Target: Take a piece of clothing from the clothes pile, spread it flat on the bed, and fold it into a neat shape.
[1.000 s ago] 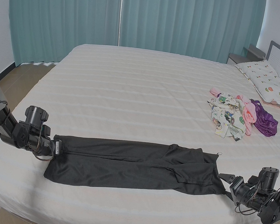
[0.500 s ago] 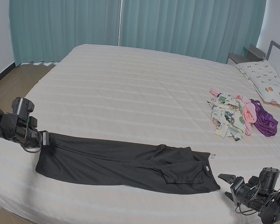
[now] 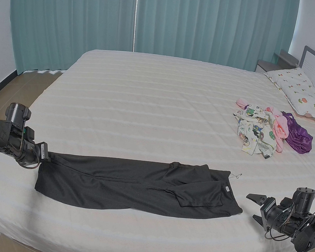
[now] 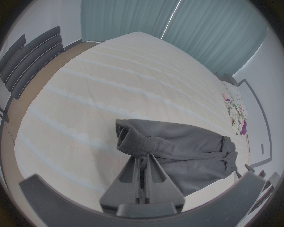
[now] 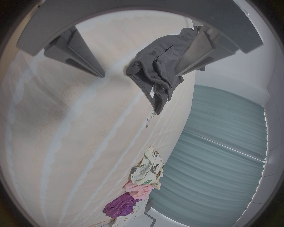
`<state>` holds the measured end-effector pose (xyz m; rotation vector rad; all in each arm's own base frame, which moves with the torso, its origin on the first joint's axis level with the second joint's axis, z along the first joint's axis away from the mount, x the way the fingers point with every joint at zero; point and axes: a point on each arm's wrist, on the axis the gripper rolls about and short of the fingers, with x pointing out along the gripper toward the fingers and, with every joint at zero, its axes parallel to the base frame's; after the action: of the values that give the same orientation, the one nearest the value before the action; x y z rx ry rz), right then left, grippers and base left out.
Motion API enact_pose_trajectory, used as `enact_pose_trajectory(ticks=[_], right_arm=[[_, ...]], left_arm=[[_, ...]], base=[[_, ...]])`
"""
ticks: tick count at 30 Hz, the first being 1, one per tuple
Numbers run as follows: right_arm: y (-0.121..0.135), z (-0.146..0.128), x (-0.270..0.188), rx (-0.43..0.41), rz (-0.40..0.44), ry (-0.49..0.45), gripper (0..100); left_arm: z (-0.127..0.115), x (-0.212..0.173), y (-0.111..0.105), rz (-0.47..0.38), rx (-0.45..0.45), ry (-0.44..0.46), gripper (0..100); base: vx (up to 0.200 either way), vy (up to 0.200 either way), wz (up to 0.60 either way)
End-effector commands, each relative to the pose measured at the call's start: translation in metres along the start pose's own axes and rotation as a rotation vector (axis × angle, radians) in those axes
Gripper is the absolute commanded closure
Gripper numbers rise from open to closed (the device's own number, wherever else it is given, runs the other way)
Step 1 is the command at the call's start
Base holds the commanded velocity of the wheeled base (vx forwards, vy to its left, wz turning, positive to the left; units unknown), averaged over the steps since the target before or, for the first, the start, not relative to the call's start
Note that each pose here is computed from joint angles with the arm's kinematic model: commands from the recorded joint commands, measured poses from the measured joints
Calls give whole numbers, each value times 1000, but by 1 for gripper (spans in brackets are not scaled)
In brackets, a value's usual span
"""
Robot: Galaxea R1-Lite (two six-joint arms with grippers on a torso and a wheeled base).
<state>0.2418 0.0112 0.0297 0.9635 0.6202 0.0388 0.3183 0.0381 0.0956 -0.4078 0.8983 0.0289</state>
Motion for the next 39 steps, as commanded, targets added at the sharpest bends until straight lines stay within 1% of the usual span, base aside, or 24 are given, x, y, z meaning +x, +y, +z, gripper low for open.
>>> enact_pose_trajectory(ticks=[1,5,8,11,12,13,14,17,18,19,21,26,27,28,29,31,39], right_arm=[[0,1,0,0,3,-2,0],[0,3,-1,1,5,-11,0],[0,4,-1,3,7,-15,0],[0,4,-1,4,7,-18,0],[0,5,-1,5,8,-19,0],[0,6,-2,6,6,-26,0],[0,7,-2,7,5,-27,0],[0,7,-3,6,7,-29,0],[0,7,-3,6,11,-27,0],[0,7,-3,8,12,-26,0],[1,8,-3,8,18,-23,0],[3,9,-6,4,28,-34,0],[3,9,-6,4,29,-33,0],[3,9,-6,4,29,-33,0],[4,9,-7,4,33,-30,0],[3,9,-7,4,32,-29,0],[4,9,-6,3,35,-30,0]], left_arm=[[6,-18,-21,-48,7,-57,100],[6,-20,-34,-69,-32,-49,100],[3,-24,-45,-80,-47,-33,100],[-4,-29,-58,-96,-32,-3,100],[-4,-30,-59,-98,-29,-3,100],[-8,-34,-68,-103,-9,7,100],[-11,-35,-73,-101,1,13,100],[-16,-36,-85,-80,9,7,100],[-18,-36,-94,-73,5,-4,100],[-18,-36,-95,-72,4,-4,100],[-22,-37,-110,-87,-1,-7,100],[-28,-39,-132,-115,24,25,100],[-28,-40,-137,-122,21,29,100],[-28,-40,-137,-122,21,29,100],[-27,-43,-146,-140,2,33,100],[-27,-45,-155,-157,-4,35,100],[-32,-30,-176,-173,21,66,100]], base=[[0,0,0],[0,0,0],[0,-200,0],[0,-200,0],[0,-200,0],[0,-200,0],[0,-200,0],[0,-200,0],[0,-200,0],[0,-200,0],[0,-200,0],[0,-200,0],[0,-200,0],[0,-200,0],[0,-200,0],[0,-200,0],[0,-200,0]])
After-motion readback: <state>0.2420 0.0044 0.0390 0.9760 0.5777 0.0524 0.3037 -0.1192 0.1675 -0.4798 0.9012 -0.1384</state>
